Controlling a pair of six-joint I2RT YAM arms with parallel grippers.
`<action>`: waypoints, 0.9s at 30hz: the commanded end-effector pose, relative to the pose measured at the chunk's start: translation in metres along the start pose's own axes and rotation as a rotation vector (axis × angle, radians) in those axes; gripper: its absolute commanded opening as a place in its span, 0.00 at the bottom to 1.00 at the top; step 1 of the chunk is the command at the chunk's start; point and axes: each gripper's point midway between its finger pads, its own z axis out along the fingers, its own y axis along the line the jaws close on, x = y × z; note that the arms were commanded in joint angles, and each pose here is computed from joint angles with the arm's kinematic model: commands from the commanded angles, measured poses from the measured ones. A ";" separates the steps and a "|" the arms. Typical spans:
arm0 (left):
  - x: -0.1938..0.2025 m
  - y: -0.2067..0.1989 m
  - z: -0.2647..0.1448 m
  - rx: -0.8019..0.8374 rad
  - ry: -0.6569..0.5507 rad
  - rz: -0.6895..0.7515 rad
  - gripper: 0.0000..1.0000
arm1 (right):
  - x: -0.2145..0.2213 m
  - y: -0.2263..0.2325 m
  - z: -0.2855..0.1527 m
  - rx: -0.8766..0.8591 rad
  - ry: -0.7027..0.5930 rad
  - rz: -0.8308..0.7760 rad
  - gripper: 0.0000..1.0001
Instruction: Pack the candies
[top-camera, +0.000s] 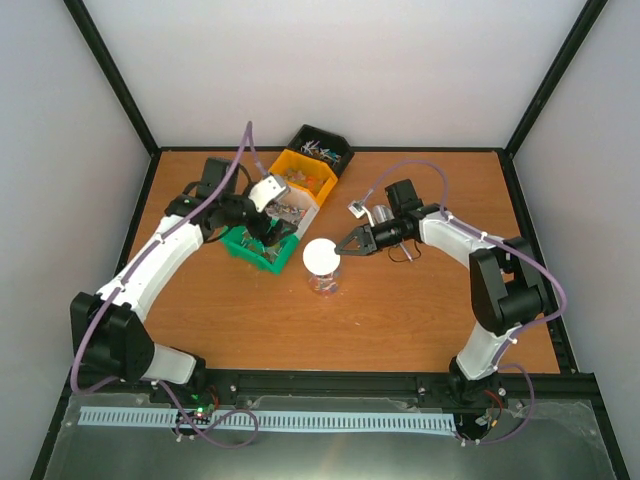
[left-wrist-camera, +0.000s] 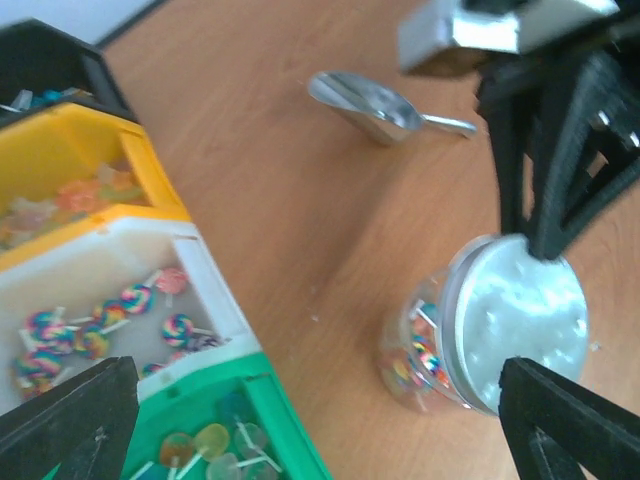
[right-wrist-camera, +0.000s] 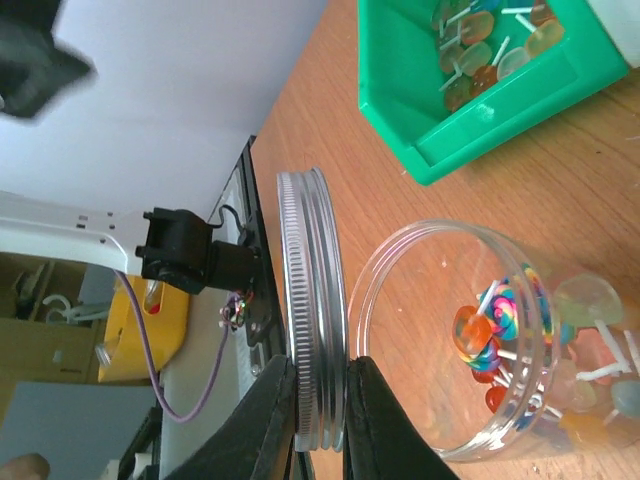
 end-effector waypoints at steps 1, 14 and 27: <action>0.017 -0.038 0.006 0.115 0.016 0.161 1.00 | -0.007 -0.001 -0.002 -0.032 -0.020 0.064 0.04; 0.072 -0.068 0.048 0.177 0.105 0.196 0.83 | -0.006 -0.011 0.001 -0.028 -0.019 0.128 0.06; 0.091 -0.068 0.068 0.196 0.136 0.170 0.65 | 0.004 -0.024 0.005 -0.016 -0.008 0.173 0.05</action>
